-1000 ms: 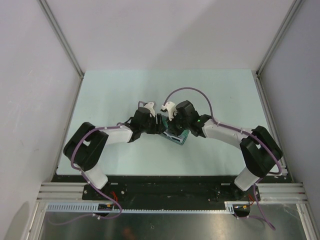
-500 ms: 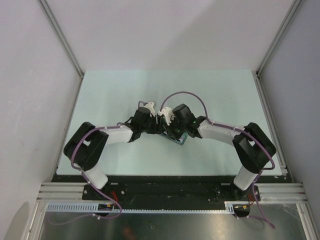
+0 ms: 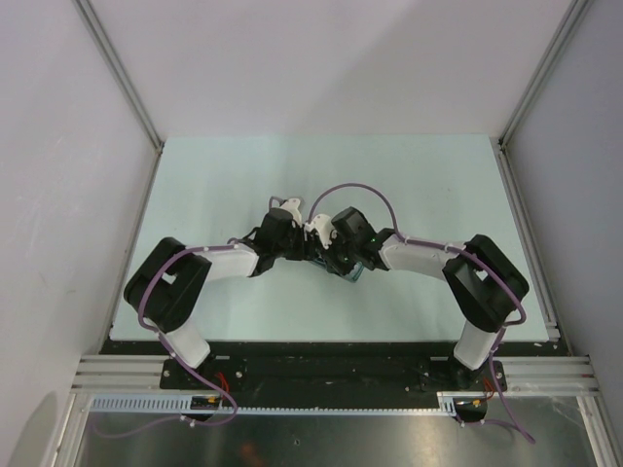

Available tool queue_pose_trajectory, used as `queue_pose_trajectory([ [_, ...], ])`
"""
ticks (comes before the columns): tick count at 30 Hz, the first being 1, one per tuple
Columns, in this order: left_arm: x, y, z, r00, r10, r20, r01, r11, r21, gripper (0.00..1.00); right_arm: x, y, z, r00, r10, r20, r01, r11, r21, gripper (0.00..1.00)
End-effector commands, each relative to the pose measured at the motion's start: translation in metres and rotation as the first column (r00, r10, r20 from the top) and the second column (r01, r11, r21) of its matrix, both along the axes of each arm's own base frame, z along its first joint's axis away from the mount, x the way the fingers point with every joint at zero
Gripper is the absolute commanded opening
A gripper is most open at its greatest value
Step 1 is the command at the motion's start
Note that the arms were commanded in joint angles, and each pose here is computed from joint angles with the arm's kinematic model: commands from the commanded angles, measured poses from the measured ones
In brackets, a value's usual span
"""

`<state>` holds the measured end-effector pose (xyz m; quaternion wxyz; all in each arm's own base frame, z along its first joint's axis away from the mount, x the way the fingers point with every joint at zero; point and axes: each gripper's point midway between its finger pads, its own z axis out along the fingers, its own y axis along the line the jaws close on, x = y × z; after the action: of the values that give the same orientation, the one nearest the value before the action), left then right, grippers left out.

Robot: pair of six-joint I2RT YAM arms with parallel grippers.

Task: Organize the sunglasses
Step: Adjust the sunglasses in the sunglasses case.

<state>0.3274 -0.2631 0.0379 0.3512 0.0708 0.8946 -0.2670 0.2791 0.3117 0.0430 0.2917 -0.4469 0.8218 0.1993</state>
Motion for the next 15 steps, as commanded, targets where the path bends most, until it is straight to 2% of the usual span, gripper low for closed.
queue_pose_trajectory([
  [1,0.005,-0.006,0.005,1.000,-0.003,0.012,0.004,1.000,-0.008,0.67,0.011,0.010,0.039,0.995,0.002,0.104,-0.009,0.998,0.063,0.26],
  [8,0.006,-0.007,0.005,1.000,-0.007,0.012,0.007,1.000,-0.009,0.67,0.016,0.011,0.059,0.988,0.004,0.153,-0.019,0.995,0.097,0.28],
  [15,0.007,-0.007,0.007,1.000,-0.004,0.015,0.005,1.000,-0.009,0.67,0.010,0.009,0.032,0.994,0.055,0.096,-0.059,0.998,0.038,0.28],
])
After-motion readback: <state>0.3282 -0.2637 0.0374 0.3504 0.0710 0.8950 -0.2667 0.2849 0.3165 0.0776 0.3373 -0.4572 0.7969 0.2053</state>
